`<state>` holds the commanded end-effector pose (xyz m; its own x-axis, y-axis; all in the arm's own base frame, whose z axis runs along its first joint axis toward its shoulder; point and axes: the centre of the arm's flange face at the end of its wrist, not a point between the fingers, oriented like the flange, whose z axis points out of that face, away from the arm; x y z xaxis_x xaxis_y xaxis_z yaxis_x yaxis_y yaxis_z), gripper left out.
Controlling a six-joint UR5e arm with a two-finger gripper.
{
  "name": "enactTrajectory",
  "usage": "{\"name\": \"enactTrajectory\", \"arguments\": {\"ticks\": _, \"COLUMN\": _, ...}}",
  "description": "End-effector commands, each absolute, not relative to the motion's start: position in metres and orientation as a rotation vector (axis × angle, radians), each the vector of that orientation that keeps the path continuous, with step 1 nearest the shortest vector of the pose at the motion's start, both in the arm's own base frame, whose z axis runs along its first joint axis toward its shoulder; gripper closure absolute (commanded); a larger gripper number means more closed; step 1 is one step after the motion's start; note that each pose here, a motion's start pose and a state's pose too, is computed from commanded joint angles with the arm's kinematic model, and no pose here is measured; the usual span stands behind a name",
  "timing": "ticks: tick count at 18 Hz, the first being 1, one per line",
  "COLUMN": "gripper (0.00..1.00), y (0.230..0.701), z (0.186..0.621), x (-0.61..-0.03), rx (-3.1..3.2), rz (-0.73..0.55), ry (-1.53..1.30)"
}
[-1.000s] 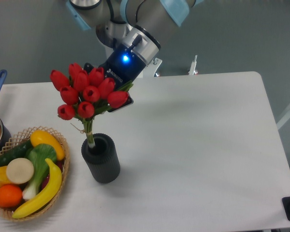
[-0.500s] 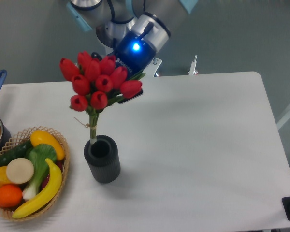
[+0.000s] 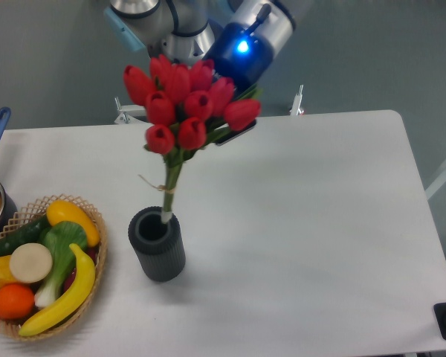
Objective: Pick up the flowers from the vase
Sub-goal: 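Raise the tulip bunch higher, clear of the vase rim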
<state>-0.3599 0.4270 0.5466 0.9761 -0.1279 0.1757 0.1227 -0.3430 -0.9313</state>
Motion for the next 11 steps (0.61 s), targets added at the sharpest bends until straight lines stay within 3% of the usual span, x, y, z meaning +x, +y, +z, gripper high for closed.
{"name": "enactTrajectory", "arguments": {"ticks": 11, "gripper": 0.63, "y": 0.415, "z": 0.537, "x": -0.378, "rx": -1.906, "rz": -0.212, "ry": 0.007}}
